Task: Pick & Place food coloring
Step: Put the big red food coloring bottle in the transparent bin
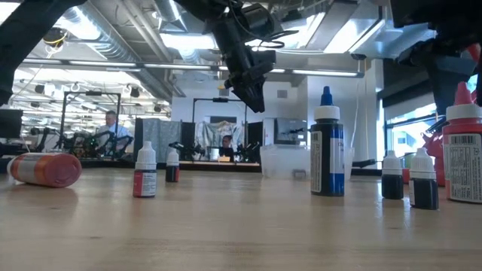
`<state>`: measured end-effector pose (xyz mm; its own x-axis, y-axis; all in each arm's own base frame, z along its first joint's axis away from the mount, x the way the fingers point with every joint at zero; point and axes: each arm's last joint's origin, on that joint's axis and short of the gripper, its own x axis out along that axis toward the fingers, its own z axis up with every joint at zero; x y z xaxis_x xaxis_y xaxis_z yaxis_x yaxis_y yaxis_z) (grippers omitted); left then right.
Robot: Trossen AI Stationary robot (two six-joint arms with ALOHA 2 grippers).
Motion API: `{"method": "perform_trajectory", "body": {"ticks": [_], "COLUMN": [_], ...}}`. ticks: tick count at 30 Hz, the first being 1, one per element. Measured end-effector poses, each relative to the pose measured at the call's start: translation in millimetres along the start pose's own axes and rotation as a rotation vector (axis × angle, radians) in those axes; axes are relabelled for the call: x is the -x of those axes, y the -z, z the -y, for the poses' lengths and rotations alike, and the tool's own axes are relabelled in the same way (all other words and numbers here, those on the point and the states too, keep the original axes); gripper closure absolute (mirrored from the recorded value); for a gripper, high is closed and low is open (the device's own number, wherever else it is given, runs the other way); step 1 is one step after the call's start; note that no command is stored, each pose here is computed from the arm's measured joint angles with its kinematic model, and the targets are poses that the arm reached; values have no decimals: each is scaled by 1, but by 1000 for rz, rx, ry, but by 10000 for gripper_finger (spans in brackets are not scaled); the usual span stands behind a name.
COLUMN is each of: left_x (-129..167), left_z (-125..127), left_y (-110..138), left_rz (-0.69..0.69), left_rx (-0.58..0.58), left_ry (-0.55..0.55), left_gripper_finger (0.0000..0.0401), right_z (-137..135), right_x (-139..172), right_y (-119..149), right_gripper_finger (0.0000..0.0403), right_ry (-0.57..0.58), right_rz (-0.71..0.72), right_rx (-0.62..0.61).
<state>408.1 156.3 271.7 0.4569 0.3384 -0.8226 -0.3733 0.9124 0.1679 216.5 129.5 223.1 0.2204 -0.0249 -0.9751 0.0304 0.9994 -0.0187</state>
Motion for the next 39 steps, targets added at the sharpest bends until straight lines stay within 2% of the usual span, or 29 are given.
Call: {"method": "perform_trajectory", "body": {"ticks": [9,22,25,30,39], "left_x": [0,0,0,0,1], "left_z": [0,1,1,1,2], "left_y": [0,0,0,3,14], "left_rz": [0,-1,-4,-33,-146], "left_rx": [2,16,16,17,4], "left_ry": [0,1,1,3,5], "left_gripper_finger": [258,258,258,258,258], "right_z": [2,2,2,8,42], "right_x": [-7,-7,-7,-7,-4], "right_y": [4,3,4,0,-18], "right_gripper_finger": [183,267,284,284,284], "right_ry": [14,16,18,57,173], "right_rz": [-15,-4,-4,18,65], "right_rx": [2,25,-15,-107,-287]}}
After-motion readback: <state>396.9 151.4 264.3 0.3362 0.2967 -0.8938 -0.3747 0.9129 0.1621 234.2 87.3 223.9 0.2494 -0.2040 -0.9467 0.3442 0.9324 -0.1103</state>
